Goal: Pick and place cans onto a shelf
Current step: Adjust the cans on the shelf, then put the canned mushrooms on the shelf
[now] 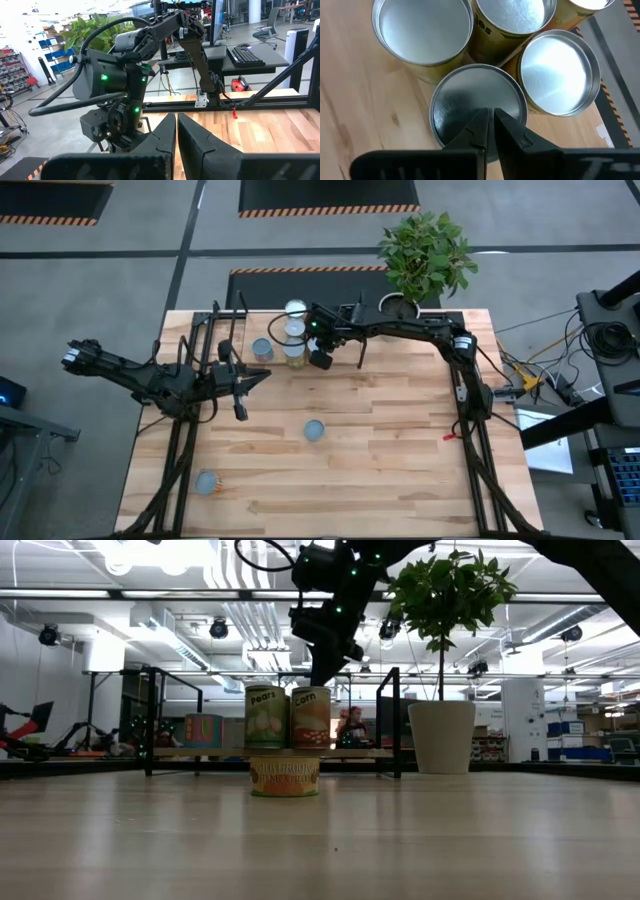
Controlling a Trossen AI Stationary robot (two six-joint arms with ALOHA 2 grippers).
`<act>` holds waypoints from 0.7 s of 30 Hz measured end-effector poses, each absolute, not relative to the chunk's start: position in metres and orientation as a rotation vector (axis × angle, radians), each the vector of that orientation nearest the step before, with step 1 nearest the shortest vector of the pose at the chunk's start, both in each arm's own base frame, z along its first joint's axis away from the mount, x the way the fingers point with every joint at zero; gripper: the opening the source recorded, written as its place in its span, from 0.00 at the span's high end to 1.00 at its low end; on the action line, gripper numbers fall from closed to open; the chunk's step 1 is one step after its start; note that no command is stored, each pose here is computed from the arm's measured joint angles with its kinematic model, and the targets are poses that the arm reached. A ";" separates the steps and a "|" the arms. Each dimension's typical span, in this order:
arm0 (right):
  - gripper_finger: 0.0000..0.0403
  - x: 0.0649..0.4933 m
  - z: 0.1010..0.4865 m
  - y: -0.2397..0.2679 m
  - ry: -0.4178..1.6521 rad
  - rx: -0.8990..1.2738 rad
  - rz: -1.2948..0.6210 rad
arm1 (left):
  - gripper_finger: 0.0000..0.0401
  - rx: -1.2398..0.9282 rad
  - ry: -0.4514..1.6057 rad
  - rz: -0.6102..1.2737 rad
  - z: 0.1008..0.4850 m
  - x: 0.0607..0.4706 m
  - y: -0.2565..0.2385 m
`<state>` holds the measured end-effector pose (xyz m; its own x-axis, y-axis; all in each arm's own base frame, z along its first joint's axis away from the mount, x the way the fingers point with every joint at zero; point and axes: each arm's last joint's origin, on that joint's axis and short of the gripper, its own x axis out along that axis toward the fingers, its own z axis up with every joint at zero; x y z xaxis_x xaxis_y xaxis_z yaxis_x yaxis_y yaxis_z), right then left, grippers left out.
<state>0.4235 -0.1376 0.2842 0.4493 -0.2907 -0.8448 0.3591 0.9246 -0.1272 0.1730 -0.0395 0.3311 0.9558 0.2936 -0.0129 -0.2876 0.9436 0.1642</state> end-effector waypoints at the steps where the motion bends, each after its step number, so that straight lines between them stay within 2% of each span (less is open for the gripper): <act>1: 0.96 0.424 0.284 -0.138 1.030 0.074 -0.403 | 1.00 0.162 0.038 0.297 0.331 0.173 -0.040; 6: 0.96 0.421 0.291 -0.135 1.017 0.056 -0.406 | 1.00 0.162 0.038 0.296 0.331 0.173 -0.040; 11: 0.96 0.409 0.327 -0.114 0.921 0.055 -0.394 | 1.00 0.162 0.037 0.296 0.331 0.173 -0.040; 16: 0.96 0.399 0.348 -0.066 0.860 0.013 -0.298 | 1.00 0.152 0.033 0.296 0.332 0.173 -0.040; 21: 0.96 0.393 0.340 -0.008 0.814 -0.017 -0.176 | 1.00 0.144 0.034 0.290 0.332 0.173 -0.040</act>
